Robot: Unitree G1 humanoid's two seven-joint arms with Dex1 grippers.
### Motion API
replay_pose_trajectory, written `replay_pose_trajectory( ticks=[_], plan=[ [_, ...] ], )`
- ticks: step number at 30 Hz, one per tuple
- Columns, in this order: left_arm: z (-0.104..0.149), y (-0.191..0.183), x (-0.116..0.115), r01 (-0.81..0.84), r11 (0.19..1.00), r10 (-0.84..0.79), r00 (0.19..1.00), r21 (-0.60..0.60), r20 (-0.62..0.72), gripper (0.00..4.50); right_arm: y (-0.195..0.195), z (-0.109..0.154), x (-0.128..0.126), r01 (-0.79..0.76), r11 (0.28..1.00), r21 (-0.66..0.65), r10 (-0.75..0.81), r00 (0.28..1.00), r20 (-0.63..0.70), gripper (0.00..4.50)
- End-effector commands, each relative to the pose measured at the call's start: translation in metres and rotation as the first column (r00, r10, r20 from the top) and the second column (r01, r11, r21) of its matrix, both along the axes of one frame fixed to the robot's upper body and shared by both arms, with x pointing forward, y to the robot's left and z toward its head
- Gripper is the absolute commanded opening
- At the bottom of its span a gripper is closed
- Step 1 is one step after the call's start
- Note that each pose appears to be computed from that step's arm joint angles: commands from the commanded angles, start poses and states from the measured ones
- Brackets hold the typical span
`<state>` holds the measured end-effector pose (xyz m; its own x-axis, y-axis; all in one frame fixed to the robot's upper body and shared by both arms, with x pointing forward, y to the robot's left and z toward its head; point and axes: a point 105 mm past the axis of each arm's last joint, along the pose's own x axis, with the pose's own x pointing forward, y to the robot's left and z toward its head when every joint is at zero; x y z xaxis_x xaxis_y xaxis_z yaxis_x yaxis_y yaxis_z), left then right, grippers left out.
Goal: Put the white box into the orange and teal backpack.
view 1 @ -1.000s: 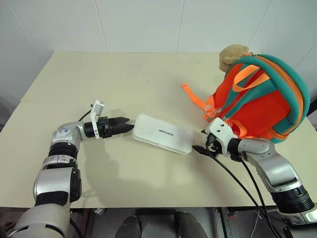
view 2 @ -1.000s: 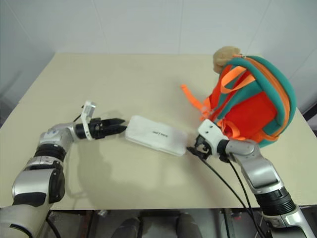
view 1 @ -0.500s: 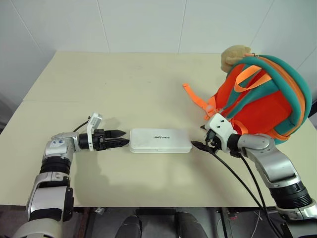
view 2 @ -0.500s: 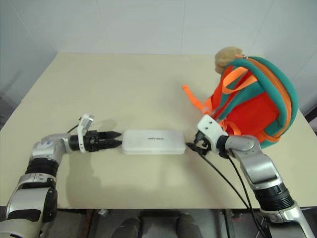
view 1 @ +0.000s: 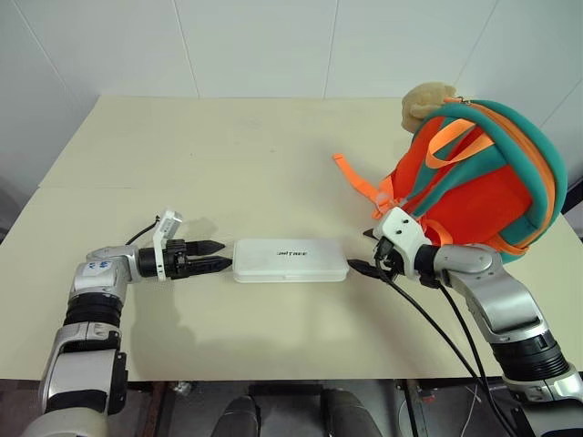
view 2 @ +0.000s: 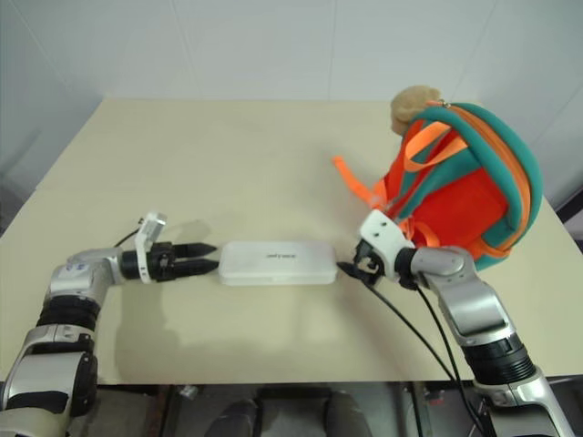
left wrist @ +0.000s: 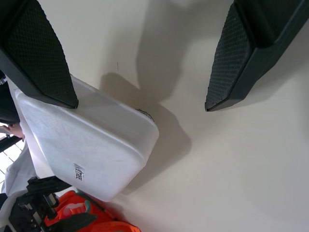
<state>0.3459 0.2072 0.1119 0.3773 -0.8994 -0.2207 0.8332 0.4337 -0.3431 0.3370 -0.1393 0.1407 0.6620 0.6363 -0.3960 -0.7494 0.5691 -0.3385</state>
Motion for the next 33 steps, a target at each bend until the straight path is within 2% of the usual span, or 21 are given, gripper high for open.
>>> replay_pose_trajectory(
  ticks=[1,7,15,18,22,26,28,30,33],
  plan=[
    [-0.015,0.009,-0.010,-0.002,0.997,0.005,0.999,0.082,-0.032,4.50,0.020,0.018,-0.005,-0.099,0.995,0.027,0.097,0.993,0.066,4.49],
    [-0.018,0.019,-0.012,-0.055,0.990,0.056,0.998,0.128,-0.008,4.50,0.020,0.017,-0.007,-0.109,0.994,0.027,0.107,0.992,0.064,4.49],
    [-0.028,0.036,-0.009,-0.120,0.942,0.088,0.989,0.313,0.117,4.50,0.022,0.018,-0.006,-0.128,0.992,0.024,0.126,0.990,0.065,4.49],
    [-0.030,0.039,-0.007,-0.134,0.932,0.096,0.987,0.337,0.127,4.50,0.023,0.018,-0.006,-0.131,0.991,0.025,0.129,0.989,0.065,4.49],
    [-0.037,0.051,-0.016,-0.109,0.889,0.049,0.988,0.444,0.145,4.50,0.023,0.018,-0.007,-0.141,0.990,0.025,0.140,0.988,0.066,4.49],
    [-0.017,0.056,-0.025,-0.110,0.935,0.073,0.990,0.336,0.122,4.50,0.023,0.018,-0.008,-0.148,0.989,0.024,0.146,0.987,0.066,4.49],
    [0.003,0.051,-0.029,-0.116,0.976,0.100,0.991,0.185,0.094,4.50,0.023,0.018,-0.009,-0.151,0.988,0.021,0.149,0.987,0.066,4.49],
    [0.027,0.040,-0.030,-0.125,0.992,0.126,0.991,-0.033,0.043,4.50,0.022,0.017,-0.008,-0.151,0.988,0.017,0.150,0.987,0.064,4.49],
    [0.042,0.028,-0.030,-0.145,0.968,0.142,0.989,-0.203,-0.029,4.50,0.022,0.015,-0.007,-0.148,0.989,0.010,0.147,0.987,0.058,4.49]
  ],
)
